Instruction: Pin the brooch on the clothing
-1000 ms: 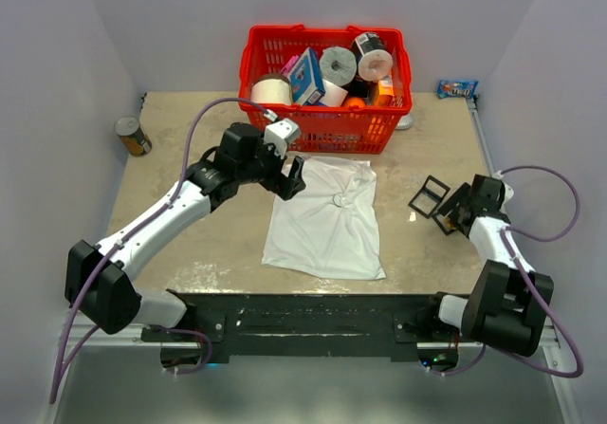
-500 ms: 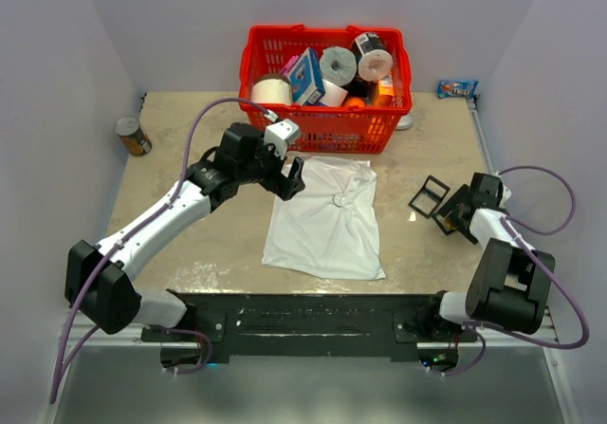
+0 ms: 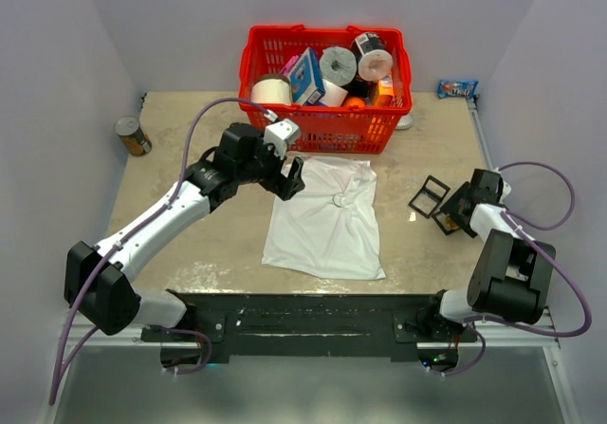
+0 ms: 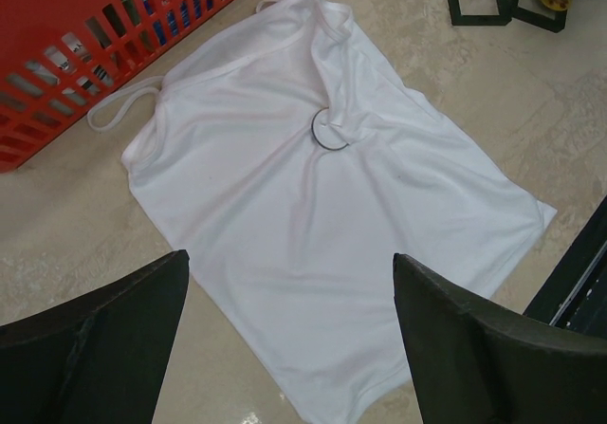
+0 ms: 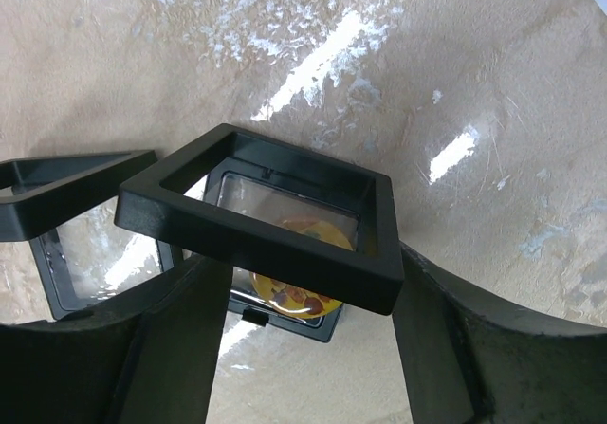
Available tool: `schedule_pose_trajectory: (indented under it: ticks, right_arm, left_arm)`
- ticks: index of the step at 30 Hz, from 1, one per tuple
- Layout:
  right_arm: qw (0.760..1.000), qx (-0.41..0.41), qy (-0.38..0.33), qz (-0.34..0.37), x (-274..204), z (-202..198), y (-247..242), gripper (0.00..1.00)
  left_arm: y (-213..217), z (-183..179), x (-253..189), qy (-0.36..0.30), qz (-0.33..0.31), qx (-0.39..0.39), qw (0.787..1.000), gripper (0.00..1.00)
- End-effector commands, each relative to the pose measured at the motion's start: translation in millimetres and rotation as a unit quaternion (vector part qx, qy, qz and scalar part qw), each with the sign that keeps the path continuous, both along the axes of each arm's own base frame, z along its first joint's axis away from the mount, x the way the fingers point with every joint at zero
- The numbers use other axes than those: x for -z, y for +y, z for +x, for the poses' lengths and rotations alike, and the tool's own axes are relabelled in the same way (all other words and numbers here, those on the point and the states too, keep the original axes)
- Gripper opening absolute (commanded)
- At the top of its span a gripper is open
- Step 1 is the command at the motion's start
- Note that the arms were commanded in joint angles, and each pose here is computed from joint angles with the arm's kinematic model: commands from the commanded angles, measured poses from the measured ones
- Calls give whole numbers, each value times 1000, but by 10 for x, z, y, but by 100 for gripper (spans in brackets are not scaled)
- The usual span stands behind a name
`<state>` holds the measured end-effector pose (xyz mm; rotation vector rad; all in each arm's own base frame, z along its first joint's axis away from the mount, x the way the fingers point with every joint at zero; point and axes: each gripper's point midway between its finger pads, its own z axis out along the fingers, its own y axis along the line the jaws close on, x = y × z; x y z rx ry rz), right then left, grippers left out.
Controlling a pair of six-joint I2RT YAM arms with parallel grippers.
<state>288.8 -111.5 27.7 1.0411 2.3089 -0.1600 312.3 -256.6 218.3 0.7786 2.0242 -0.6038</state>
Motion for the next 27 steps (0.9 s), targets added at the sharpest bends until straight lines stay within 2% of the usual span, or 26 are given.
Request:
schedule_pose_trajectory:
  ticks: [1, 12, 23, 27]
  right_arm:
    - [1000, 0, -26, -16, -113, 139, -84, 66]
    - [1000, -1, -21, 0, -23, 138, -35, 60]
    - [1000, -2, -27, 10, -31, 128, 10, 43]
    - [1000, -4, -26, 10, -51, 118, 18, 40]
  left_arm:
    - [16, -11, -209, -32, -13, 7, 999, 92]
    - [32, -15, -224, -35, -13, 5, 999, 92]
    - [36, -22, -256, -39, -16, 5, 999, 92]
    - [37, -23, -262, -39, -16, 5, 999, 92]
